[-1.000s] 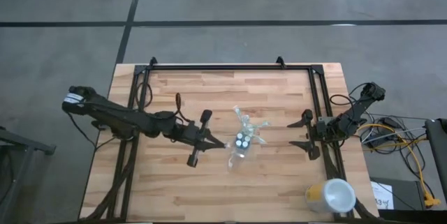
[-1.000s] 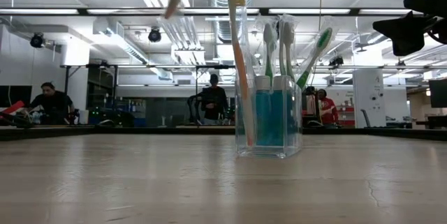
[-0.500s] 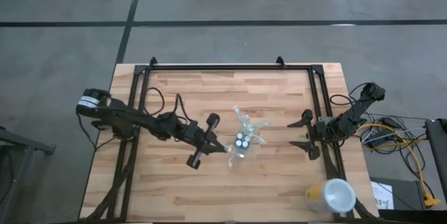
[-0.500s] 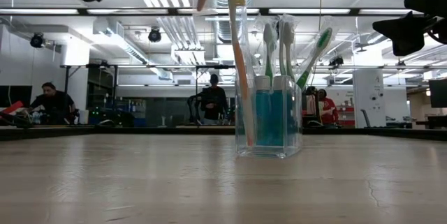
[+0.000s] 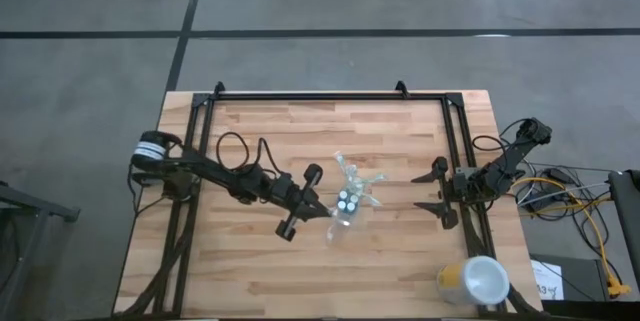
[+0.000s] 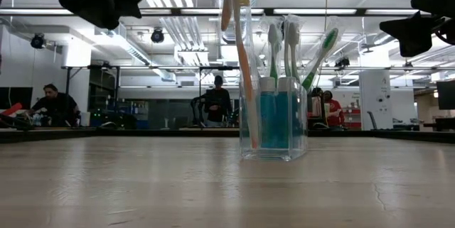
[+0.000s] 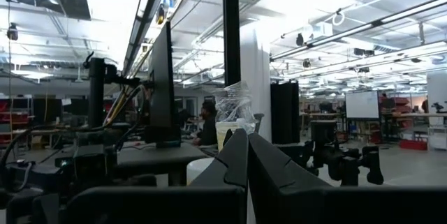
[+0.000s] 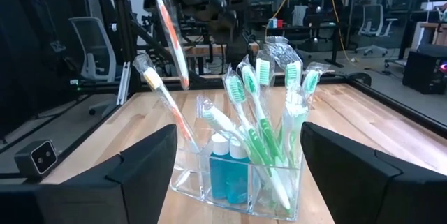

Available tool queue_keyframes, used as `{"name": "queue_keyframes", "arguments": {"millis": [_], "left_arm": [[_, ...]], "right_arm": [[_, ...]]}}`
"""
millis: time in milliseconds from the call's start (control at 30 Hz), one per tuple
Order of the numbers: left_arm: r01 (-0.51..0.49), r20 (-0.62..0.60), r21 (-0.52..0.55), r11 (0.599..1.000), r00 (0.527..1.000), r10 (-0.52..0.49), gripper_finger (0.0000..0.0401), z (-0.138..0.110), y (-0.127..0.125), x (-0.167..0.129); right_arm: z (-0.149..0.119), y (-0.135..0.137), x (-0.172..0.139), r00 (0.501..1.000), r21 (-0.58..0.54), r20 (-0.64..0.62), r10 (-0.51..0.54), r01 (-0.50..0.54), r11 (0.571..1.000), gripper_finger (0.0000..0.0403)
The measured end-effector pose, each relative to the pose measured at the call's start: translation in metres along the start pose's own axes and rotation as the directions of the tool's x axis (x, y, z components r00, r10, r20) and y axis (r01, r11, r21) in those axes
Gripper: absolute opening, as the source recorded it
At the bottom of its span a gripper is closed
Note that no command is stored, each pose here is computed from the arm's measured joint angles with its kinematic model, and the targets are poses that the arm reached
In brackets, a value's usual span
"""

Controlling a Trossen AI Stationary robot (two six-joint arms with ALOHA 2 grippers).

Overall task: Pick & Place toothbrushing station
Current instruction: Put the white orange toothbrush into the front side of the transparent organizer

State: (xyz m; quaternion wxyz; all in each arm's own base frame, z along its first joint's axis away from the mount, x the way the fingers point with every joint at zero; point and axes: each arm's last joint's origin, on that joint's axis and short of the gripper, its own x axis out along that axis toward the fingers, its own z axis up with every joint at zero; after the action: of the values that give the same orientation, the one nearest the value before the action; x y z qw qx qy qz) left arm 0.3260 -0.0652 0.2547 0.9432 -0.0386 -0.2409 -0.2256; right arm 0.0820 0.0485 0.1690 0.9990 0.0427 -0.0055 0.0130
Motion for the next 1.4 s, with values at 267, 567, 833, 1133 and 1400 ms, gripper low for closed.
{"name": "queue_keyframes", "arguments": {"millis": [267,567,833,1133,1400], "left_arm": [[0.002,0.027,0.010,1.000,1.000,-0.002,0.0001,-0.007,0.008,-0.003],[0.002,0.018,-0.026,1.000,1.000,-0.002,0.0001,-0.018,0.014,0.001],[0.029,0.018,-0.028,0.999,0.999,-0.029,0.0001,-0.028,0.018,0.013],[0.013,-0.070,-0.054,0.998,0.997,-0.016,0.0001,-0.050,0.021,0.011],[-0.003,-0.135,-0.081,0.997,0.991,-0.008,0.0001,-0.070,0.023,0.006]], "right_arm": [[0.000,0.000,0.000,1.000,0.000,0.000,0.000,0.000,1.000,0.0307],[0.000,0.000,0.000,1.000,0.000,0.000,0.000,0.000,1.000,0.0307],[0.000,0.000,0.000,1.000,-0.002,-0.001,0.000,0.000,1.000,0.0297],[0.000,0.000,0.000,1.000,-0.005,0.000,-0.001,0.001,1.000,0.0307],[0.000,0.000,0.000,1.000,0.000,-0.001,0.000,0.000,1.000,0.0309]]}}
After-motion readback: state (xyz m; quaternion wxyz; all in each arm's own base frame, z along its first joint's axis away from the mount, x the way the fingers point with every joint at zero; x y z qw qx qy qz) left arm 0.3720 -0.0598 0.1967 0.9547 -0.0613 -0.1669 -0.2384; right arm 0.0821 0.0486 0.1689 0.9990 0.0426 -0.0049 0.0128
